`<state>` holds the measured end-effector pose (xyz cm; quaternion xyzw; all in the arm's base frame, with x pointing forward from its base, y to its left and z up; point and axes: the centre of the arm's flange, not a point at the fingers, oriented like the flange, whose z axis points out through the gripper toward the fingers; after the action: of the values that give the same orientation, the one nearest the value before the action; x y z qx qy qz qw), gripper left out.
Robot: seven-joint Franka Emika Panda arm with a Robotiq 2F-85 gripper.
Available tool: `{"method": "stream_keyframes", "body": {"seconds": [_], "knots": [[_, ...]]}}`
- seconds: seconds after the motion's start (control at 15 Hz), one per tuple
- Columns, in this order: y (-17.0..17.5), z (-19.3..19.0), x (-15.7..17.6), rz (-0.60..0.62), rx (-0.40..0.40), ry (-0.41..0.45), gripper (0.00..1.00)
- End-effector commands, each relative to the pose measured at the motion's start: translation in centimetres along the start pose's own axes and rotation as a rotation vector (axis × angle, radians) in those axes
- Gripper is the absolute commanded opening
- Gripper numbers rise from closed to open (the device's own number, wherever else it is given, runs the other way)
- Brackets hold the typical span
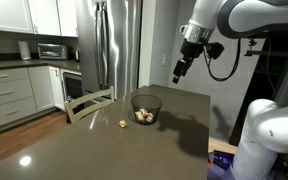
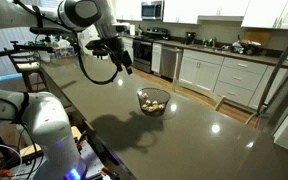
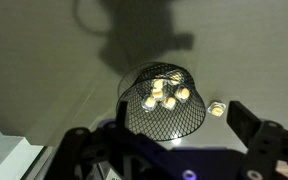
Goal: Put the object on the table into the basket then take it out again.
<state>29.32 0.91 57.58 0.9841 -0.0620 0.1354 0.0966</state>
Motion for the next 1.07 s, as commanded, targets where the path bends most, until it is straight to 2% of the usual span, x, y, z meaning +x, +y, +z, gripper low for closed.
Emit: {"method": "stream_keyframes", "body": {"seconds": [0.0, 1.0], "knots": [[0.0, 0.0, 0.0, 0.0, 0.0, 0.0, 1.0], [-0.24, -0.14, 0.38, -0.008, 0.003, 0.008, 1.0]]}}
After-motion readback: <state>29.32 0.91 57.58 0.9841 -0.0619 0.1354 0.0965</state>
